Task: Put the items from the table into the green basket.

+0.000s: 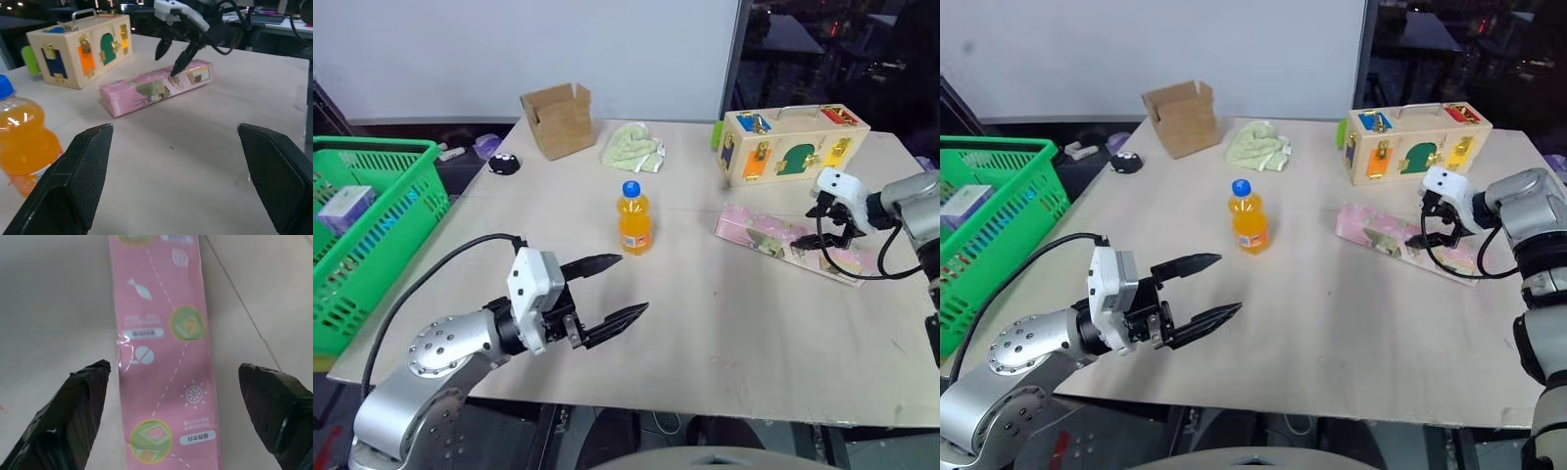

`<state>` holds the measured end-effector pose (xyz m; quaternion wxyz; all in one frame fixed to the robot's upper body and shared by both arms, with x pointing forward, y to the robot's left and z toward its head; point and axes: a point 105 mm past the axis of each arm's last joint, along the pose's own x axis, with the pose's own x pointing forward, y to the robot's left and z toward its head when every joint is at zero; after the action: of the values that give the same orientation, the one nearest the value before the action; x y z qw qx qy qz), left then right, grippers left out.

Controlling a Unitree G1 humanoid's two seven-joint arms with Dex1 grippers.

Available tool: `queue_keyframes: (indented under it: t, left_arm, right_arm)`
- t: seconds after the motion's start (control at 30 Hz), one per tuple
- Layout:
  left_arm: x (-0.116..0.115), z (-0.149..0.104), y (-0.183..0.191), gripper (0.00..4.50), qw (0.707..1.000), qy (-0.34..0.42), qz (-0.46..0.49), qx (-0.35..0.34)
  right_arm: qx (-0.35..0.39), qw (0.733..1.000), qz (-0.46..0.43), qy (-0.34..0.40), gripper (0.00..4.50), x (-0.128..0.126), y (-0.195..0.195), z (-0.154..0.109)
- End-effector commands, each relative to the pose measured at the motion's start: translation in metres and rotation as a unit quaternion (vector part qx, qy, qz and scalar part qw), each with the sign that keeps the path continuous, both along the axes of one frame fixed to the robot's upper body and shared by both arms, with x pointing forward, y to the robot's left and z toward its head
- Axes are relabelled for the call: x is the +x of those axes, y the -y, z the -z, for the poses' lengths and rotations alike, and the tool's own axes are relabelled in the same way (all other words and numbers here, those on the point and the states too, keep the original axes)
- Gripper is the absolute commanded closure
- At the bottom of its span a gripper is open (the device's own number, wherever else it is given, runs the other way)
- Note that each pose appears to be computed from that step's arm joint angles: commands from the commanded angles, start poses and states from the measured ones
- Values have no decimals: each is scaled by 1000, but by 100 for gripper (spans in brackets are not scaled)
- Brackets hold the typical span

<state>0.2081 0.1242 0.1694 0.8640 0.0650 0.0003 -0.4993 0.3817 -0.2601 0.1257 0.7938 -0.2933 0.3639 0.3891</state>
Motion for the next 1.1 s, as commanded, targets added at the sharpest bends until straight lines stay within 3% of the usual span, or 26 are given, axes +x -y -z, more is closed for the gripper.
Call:
queue_keyframes:
  t: [0.03, 0.33, 0.43, 0.53, 0.67, 0.83, 0.97, 1.1]
  left_arm:
    - [-4, -9, 4, 24, 1000, 29, 10, 1]
    - [-1, -6, 6, 24, 1000, 27, 15, -1]
    - [2, -6, 6, 0, 1000, 25, 9, -9]
    - [6, -6, 6, 0, 1000, 19, 1, -21]
    - [12, -6, 8, 0, 999, 4, -13, -50]
    - [17, -13, 15, 0, 991, -50, -9, -124]
    - [22, -17, 21, 0, 978, -100, 4, -185]
    - [37, -22, 25, 0, 961, -133, 5, -243]
  right_arm:
    - [-28, 1000, -1, -11, 0, 0, 11, -2]
    - [-75, 995, 37, -44, 0, -5, 32, 24]
    - [-67, 996, 45, -40, 74, -4, 31, 27]
    - [-43, 998, 42, -35, 221, -3, 26, 26]
    - [-13, 999, 44, -26, 234, -5, 24, 25]
    - [121, 990, 62, -40, 234, -17, 14, 9]
    - [251, 965, 28, -67, 234, -59, -21, -10]
    - [333, 940, -36, -69, 234, -102, -78, -27]
